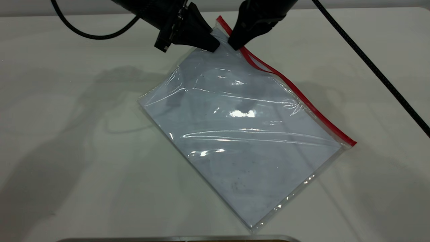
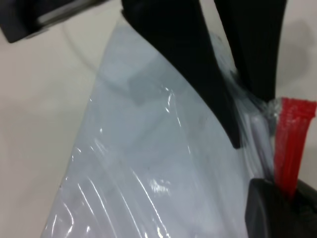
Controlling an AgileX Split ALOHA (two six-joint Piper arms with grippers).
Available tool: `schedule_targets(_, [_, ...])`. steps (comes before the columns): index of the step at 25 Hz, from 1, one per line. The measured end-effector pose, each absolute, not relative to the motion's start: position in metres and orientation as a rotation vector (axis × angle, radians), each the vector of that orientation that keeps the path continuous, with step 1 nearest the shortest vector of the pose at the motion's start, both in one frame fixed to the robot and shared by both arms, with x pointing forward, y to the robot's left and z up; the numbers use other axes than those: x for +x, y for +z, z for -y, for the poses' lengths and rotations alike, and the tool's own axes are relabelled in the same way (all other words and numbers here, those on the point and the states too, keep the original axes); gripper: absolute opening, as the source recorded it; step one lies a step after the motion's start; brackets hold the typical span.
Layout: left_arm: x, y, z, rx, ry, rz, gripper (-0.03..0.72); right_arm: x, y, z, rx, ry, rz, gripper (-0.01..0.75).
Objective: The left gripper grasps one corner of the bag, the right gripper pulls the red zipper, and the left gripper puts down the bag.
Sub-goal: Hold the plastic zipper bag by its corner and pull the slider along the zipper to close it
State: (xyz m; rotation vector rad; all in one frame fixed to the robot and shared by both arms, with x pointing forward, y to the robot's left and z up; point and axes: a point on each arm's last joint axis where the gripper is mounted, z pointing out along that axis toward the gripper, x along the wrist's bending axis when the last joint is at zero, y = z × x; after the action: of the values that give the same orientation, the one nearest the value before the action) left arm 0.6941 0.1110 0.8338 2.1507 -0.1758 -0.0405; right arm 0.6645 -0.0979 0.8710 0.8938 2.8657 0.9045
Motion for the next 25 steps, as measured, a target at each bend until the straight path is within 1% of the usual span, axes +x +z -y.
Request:
schedule_targets(9, [0.693,0.832,-0.103,2.113,-0.052,0.13,0.053,0.665,0.87,0.108,1.011,0.795,-2.893,0.03])
schedule_targets(16, [0.694,0.831,-0.103,2.123,-0.066,0.08,0.053,0.667,0.859,0.114,1.072,0.792,-2.902,0.033])
schedule_targets(25, [0.697,0.831,-0.111,2.108,-0.071,0.052,0.053,0.668,0.858,0.114,1.086,0.796,-2.893,0.044])
